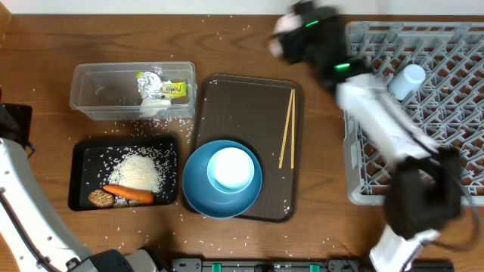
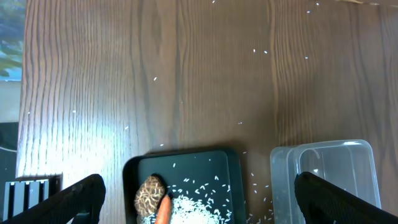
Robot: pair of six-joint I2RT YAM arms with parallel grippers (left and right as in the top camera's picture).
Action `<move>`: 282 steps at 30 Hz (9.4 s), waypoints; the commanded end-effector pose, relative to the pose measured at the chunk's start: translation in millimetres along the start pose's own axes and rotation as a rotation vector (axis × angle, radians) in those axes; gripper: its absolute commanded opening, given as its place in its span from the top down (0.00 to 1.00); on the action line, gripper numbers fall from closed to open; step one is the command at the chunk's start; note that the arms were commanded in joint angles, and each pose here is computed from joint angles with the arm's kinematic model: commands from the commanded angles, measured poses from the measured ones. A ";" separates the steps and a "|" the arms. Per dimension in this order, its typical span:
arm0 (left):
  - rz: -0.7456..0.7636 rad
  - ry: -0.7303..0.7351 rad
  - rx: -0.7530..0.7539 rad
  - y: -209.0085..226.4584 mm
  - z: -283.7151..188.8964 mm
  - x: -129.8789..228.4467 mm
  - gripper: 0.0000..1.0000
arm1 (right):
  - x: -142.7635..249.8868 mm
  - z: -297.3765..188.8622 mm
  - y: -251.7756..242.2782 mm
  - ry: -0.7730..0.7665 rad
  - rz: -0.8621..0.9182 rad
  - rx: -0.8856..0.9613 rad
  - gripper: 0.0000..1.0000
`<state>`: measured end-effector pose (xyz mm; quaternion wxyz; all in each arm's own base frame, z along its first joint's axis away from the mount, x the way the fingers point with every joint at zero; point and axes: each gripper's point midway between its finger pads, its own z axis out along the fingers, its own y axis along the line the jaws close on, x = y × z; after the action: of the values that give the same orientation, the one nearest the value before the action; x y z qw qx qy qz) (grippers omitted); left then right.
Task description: Sort waste into correct bins and load items into the dishwasher rack
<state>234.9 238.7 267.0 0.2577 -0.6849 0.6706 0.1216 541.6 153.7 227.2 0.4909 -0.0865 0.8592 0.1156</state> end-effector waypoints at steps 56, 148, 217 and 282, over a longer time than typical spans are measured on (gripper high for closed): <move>-0.002 0.001 -0.001 0.4 -0.2 -1.2 0.02 | 118.6 -31.2 -264.1 0.440 -0.126 0.645 0.01; -0.002 0.001 -0.001 0.4 -0.2 -1.2 0.02 | 120.0 -23.7 -271.8 0.445 -0.197 0.570 0.35; -0.002 0.001 -0.001 0.4 -0.2 -1.2 0.02 | -8.0 -124.8 -93.1 0.089 0.068 -0.191 0.01; -0.002 0.001 -0.001 0.4 -0.2 -1.2 0.02 | 339.8 -120.7 277.8 1.047 -0.640 -0.567 0.99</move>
<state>234.9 238.7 267.0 0.2577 -0.6849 0.6706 0.1216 199.7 372.7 30.9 -0.0113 -0.5210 0.8446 0.1231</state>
